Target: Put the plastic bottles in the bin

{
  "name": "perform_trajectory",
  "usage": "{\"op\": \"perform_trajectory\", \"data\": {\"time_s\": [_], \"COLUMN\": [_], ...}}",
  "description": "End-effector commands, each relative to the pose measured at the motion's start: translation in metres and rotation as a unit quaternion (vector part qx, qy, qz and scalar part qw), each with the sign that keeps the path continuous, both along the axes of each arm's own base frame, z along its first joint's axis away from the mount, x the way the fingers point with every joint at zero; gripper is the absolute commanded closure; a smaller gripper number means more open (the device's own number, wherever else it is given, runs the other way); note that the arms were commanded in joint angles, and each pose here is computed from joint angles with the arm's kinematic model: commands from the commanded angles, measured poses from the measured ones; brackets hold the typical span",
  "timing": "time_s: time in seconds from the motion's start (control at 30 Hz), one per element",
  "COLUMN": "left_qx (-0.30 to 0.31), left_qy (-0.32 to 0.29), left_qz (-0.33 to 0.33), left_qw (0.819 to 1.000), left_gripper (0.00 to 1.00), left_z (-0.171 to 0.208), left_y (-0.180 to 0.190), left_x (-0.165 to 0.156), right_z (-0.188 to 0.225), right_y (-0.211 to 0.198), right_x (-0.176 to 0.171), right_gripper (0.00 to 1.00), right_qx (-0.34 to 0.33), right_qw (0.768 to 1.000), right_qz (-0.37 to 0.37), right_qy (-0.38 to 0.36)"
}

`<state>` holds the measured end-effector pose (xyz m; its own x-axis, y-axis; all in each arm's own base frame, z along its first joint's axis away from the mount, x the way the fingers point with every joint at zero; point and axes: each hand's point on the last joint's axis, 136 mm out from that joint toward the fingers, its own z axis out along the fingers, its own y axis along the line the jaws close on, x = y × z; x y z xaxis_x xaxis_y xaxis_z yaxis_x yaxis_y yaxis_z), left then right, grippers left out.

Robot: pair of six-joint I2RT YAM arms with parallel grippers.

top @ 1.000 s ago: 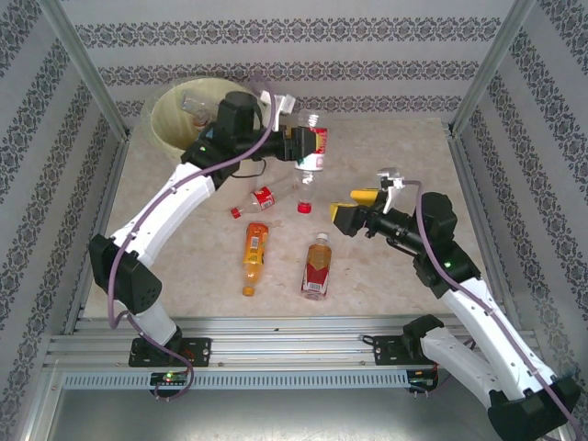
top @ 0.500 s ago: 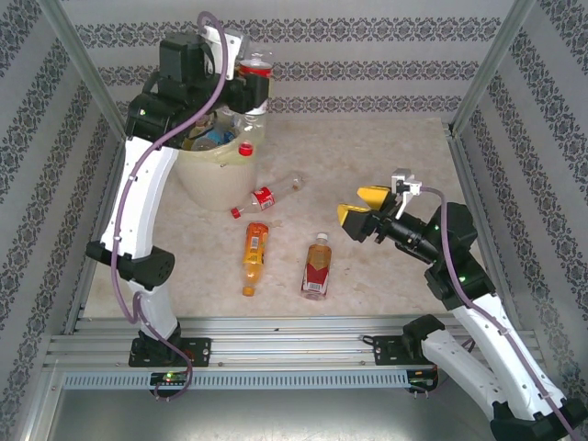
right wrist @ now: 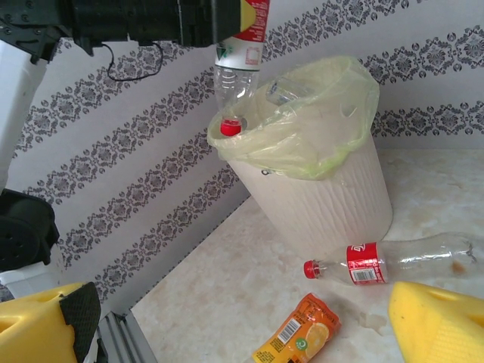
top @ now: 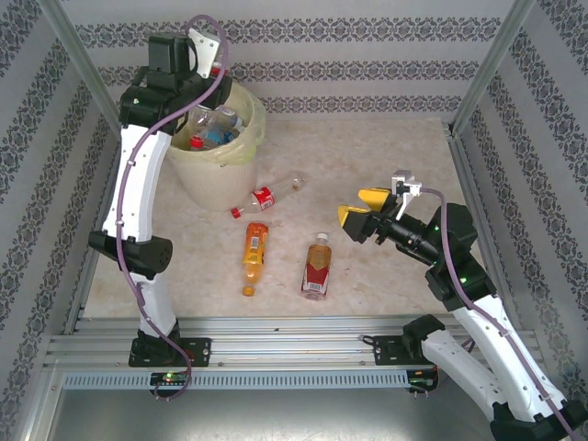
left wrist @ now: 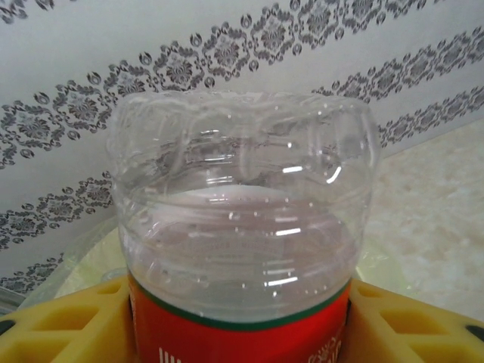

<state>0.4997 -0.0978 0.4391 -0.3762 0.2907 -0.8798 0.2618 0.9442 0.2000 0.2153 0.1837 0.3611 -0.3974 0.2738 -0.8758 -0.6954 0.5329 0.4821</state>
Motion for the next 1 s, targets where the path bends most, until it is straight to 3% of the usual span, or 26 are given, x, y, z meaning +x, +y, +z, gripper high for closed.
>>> {"op": "perform_trajectory", "data": {"time_s": [0.0, 0.3, 0.67, 0.97], "left_qx": [0.036, 0.092, 0.135, 0.126], "left_qy": [0.008, 0.072, 0.110, 0.134], "left_qz": [0.009, 0.038, 0.113, 0.158], "left_qw": [0.999, 0.992, 0.978, 0.970], "left_gripper": [0.39, 0.37, 0.38, 0.33], "left_z": [-0.022, -0.093, -0.128, -0.140], "left_y": [0.008, 0.024, 0.062, 0.090], "left_x": [0.020, 0.039, 0.045, 0.042], "right_z": [0.008, 0.003, 0.000, -0.002], "right_y": [0.000, 0.001, 0.001, 0.001], "right_x": [-0.003, -0.003, -0.002, -0.001], "right_gripper": [0.02, 0.03, 0.03, 0.03], "right_qx": [-0.001, -0.006, -0.009, -0.010], "right_qw": [1.000, 1.000, 1.000, 1.000], "right_qz": [0.001, 0.003, -0.001, -0.003], "right_qy": [-0.015, -0.007, -0.001, 0.002]}}
